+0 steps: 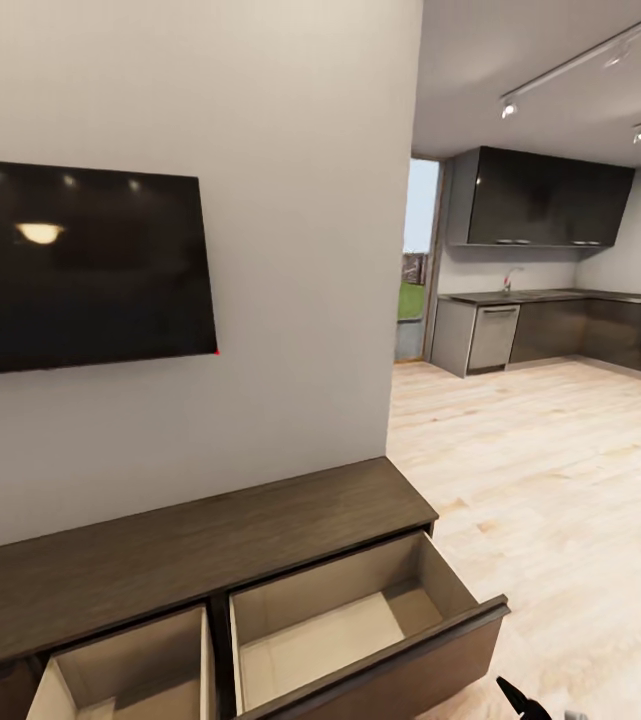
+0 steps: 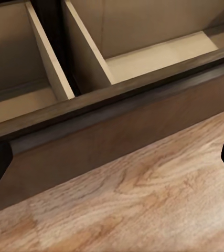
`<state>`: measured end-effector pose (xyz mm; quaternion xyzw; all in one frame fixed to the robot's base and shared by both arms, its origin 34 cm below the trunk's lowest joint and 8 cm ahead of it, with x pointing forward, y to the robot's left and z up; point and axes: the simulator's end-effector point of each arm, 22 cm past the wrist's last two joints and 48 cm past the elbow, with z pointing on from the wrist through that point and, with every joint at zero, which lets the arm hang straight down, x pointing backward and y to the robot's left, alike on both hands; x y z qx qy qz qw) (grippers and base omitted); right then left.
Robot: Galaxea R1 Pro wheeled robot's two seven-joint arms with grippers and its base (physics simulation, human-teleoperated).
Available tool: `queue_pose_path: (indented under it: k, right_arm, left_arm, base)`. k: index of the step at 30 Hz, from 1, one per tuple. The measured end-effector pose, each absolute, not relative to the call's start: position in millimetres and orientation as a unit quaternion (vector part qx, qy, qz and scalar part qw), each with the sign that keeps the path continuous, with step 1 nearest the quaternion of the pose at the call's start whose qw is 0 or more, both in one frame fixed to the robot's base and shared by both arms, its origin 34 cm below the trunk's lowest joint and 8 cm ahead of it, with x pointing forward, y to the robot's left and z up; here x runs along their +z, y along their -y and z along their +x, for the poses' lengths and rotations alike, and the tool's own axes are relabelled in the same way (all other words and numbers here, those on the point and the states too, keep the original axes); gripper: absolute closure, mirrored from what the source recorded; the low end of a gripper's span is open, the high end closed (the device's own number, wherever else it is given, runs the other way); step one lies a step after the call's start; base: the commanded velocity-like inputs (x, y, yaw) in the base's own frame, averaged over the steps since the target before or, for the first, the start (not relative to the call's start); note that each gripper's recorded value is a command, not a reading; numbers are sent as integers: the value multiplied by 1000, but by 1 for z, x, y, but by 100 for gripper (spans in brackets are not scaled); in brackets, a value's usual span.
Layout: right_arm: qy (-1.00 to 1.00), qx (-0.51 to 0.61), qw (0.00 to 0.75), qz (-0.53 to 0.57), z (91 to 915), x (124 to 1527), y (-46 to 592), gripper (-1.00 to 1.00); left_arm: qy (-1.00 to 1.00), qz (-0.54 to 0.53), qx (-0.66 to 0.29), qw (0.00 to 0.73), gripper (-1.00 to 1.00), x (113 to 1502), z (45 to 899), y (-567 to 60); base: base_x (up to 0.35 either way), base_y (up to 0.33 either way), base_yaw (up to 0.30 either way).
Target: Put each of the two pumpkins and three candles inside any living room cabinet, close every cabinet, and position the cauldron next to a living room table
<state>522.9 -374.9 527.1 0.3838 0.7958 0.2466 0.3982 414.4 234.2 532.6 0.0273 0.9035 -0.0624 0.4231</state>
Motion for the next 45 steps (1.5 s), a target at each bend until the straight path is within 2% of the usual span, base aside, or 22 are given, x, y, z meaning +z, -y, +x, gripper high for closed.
queue_pose_path:
  k: [19, 45]
  right_arm:
    - [-799, 243, 392, 386, 519, 522, 375, -100]
    - [-797, 245, 395, 385, 521, 524, 375, -100]
  left_arm:
    - [-907, 27, -63, 416, -100, 528, 411, -234]
    - [-905, 27, -63, 419, -100, 530, 412, -234]
  base:
    - [0, 0, -16]
    - [0, 0, -274]
